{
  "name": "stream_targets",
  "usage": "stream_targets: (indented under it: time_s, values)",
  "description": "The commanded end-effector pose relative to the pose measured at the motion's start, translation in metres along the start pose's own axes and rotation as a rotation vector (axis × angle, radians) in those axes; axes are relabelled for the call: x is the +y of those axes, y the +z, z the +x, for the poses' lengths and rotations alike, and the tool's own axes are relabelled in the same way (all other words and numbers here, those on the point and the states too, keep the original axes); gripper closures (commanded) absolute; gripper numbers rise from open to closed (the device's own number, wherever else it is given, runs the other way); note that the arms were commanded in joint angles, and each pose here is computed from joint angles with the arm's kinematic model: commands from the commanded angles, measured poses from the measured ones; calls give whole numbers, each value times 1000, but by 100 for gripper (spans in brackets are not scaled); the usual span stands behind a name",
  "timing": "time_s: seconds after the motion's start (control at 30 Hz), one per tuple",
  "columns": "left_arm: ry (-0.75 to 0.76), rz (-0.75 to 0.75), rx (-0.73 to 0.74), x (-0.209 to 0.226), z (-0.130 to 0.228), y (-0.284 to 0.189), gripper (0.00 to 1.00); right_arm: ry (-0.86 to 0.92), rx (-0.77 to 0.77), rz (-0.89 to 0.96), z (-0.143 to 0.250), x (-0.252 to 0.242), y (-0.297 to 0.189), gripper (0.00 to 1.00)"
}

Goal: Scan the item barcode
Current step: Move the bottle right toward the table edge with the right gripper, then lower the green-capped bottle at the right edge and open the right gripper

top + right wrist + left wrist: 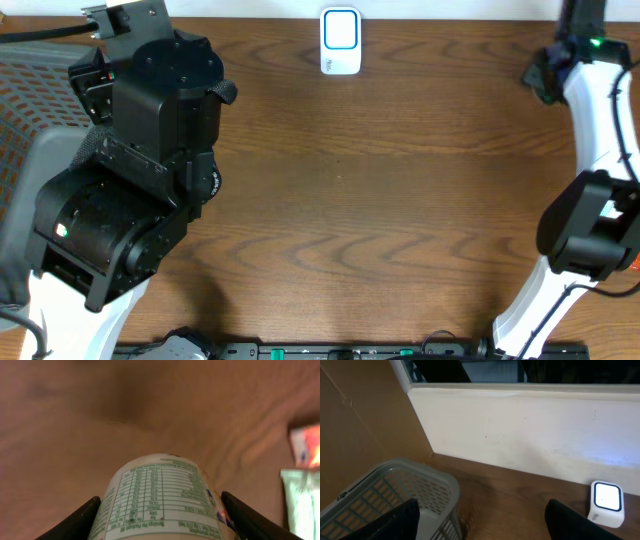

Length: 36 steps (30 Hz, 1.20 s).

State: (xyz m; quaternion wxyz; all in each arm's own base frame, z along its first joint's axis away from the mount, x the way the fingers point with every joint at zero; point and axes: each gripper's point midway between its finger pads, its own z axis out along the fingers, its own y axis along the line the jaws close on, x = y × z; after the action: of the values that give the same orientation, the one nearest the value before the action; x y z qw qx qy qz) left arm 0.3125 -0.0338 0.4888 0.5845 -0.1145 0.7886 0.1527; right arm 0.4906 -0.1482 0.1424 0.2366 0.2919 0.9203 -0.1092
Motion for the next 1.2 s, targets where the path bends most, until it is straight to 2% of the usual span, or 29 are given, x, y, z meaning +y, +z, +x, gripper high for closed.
stream_targets:
  time_s: [0.0,0.2,0.37,0.6,0.73,0.93,0.97,1.03,1.17]
  values:
    - [5,-22,-2,4,0,0,20,112,79,1,7,-30,17,49]
    - [5,-22,-2,4,0,0,20,191,169,78,20,-85,45,44]
    - [5,-22,-2,4,0,0,19,245,220,114,29,-117,57,44]
    - [5,-22,-2,4,0,0,20,304,324,89,52,-136,87,46]
    - [5,-22,-2,4,0,0,19,317,366,92,64,-141,103,42]
    - [5,-22,-2,4,0,0,19,323,356,92,62,-143,107,28]
    - [5,-22,-2,4,0,0,19,326,352,93,61,-145,107,23]
    - [5,-22,-2,4,0,0,19,331,340,91,57,-148,103,3]
    - [4,-22,-2,4,0,0,19,357,300,91,37,-161,76,1]
